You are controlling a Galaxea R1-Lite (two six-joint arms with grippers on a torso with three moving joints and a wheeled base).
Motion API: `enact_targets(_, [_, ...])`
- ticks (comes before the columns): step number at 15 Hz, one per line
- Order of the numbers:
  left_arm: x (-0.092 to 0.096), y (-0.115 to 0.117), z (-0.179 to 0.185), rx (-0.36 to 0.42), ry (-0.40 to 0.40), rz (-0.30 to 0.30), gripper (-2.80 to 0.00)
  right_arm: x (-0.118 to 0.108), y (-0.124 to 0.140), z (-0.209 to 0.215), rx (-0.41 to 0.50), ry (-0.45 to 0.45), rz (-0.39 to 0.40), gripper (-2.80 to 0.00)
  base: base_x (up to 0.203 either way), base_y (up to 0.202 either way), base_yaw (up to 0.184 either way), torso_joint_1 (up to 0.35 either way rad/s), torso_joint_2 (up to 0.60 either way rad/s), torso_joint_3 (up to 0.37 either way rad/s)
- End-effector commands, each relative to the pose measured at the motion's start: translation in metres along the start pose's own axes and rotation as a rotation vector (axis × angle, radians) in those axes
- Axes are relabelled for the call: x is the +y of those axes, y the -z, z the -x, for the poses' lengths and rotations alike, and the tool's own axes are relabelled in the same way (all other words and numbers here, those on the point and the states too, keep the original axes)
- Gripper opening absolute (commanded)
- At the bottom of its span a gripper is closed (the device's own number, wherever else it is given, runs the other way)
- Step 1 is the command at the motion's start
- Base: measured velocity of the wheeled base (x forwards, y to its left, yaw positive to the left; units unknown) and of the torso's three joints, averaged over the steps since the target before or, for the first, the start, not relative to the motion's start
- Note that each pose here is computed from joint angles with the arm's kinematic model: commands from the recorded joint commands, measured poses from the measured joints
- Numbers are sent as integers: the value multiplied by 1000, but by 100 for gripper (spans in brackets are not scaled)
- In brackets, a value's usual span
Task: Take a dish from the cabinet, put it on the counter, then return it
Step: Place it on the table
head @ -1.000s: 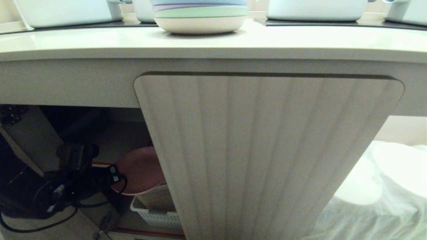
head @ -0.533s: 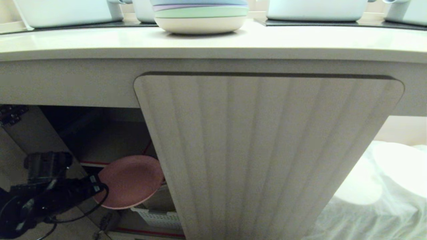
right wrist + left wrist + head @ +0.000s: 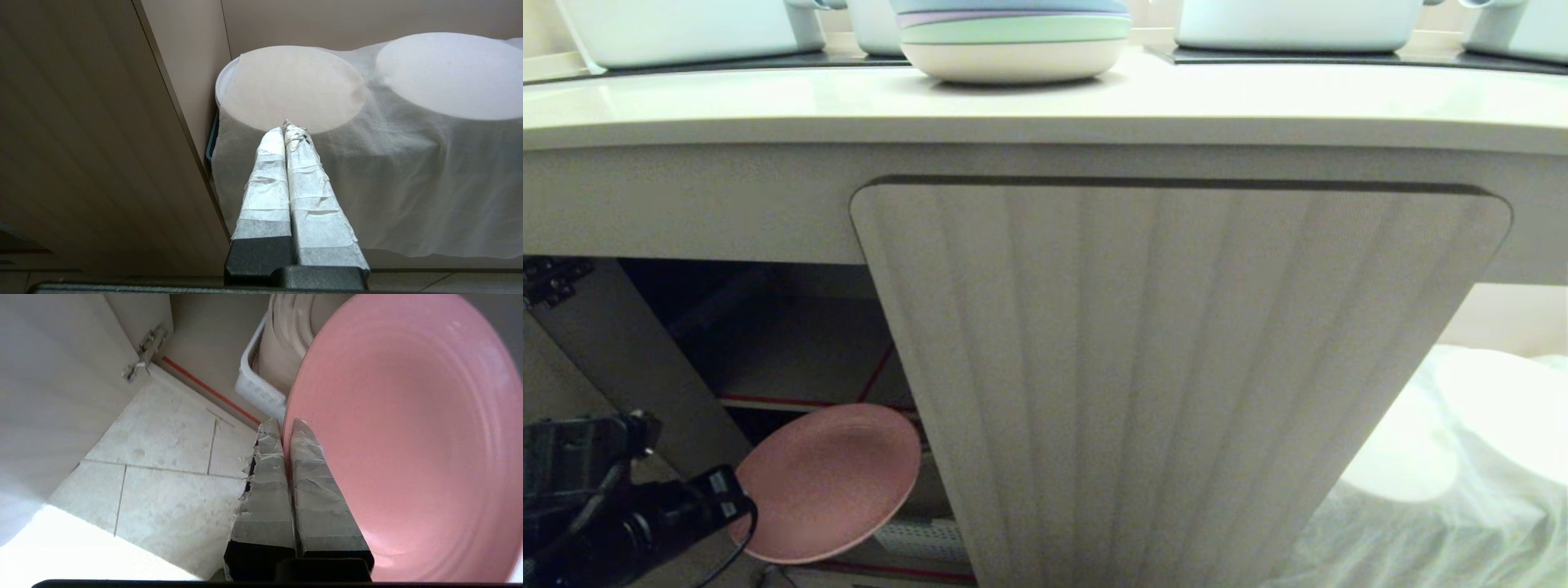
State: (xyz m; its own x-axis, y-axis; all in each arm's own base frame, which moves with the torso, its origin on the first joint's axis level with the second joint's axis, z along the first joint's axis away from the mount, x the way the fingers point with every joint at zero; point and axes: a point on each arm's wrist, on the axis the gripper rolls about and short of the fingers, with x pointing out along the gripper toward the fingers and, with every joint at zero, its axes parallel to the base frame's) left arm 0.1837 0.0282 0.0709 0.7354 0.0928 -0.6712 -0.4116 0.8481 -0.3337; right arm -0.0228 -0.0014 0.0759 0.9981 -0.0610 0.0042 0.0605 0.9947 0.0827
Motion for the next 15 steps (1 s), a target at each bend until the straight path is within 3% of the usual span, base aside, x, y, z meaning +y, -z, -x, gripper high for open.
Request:
enact_targets(1, [2, 10, 18, -13, 36, -8, -280, 0, 0, 0, 0, 0, 0, -280, 0, 0, 0, 0, 0, 0])
enact_targets(5, [6, 21, 31, -18, 51, -22, -280, 0, 0, 0, 0, 0, 0, -280, 0, 0, 0, 0, 0, 0])
enact_targets(15, [4, 53, 62, 49, 141, -131, -280, 0, 0, 0, 0, 0, 0, -280, 0, 0, 0, 0, 0, 0])
